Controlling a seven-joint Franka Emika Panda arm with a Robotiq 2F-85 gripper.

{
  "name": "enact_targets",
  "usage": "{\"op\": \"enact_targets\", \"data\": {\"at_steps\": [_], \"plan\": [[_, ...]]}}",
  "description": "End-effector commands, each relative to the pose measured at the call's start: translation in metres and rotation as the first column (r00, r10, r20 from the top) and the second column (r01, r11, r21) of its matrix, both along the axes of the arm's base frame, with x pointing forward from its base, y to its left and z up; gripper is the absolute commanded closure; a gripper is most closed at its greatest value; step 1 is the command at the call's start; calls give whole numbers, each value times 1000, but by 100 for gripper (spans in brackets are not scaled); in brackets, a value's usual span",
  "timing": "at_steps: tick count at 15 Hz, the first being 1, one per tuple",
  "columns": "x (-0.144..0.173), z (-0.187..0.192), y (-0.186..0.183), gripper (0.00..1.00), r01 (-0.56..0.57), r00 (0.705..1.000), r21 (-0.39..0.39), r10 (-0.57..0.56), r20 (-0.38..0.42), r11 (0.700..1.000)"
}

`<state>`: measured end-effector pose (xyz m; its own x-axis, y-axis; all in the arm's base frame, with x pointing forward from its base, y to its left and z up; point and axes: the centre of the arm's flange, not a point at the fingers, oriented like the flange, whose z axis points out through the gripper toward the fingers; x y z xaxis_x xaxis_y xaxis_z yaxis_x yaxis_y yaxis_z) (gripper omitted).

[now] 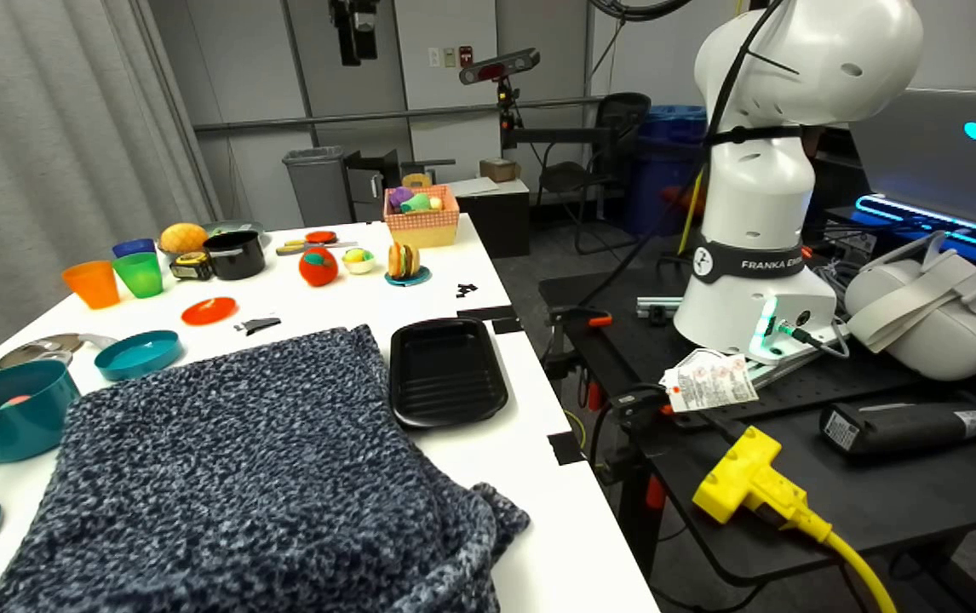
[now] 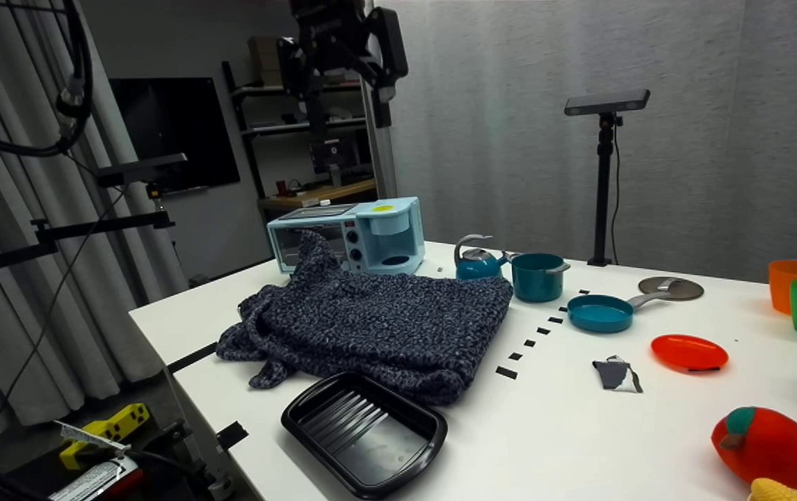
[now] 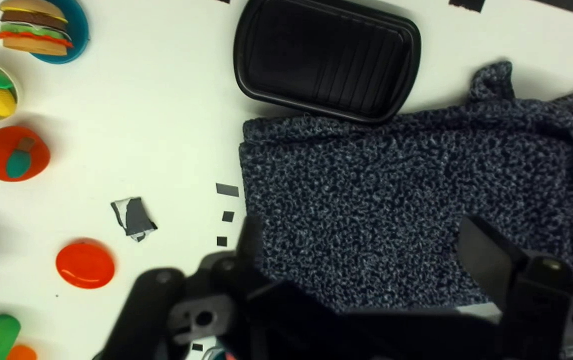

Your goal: Fold the blanket

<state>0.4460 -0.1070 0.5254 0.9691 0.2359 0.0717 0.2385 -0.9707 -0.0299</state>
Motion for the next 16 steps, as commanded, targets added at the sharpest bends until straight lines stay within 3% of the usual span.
{"op": "enact_targets", "data": {"at_steps": [1, 2, 3, 5, 15, 16], "plan": [[46, 39, 75, 0, 21, 1000, 18, -21, 2, 1000], [56, 48, 97, 0, 12, 1000, 21, -12, -12, 1000], [24, 26, 69, 0, 3, 1000, 3, -3, 23, 1000], [35, 36, 104, 0, -6, 1000, -2, 6, 15, 1000], [47, 29, 115, 0, -46, 999, 27, 46, -3, 999], [45, 5, 133, 0, -71, 997, 51, 72, -15, 996]]}}
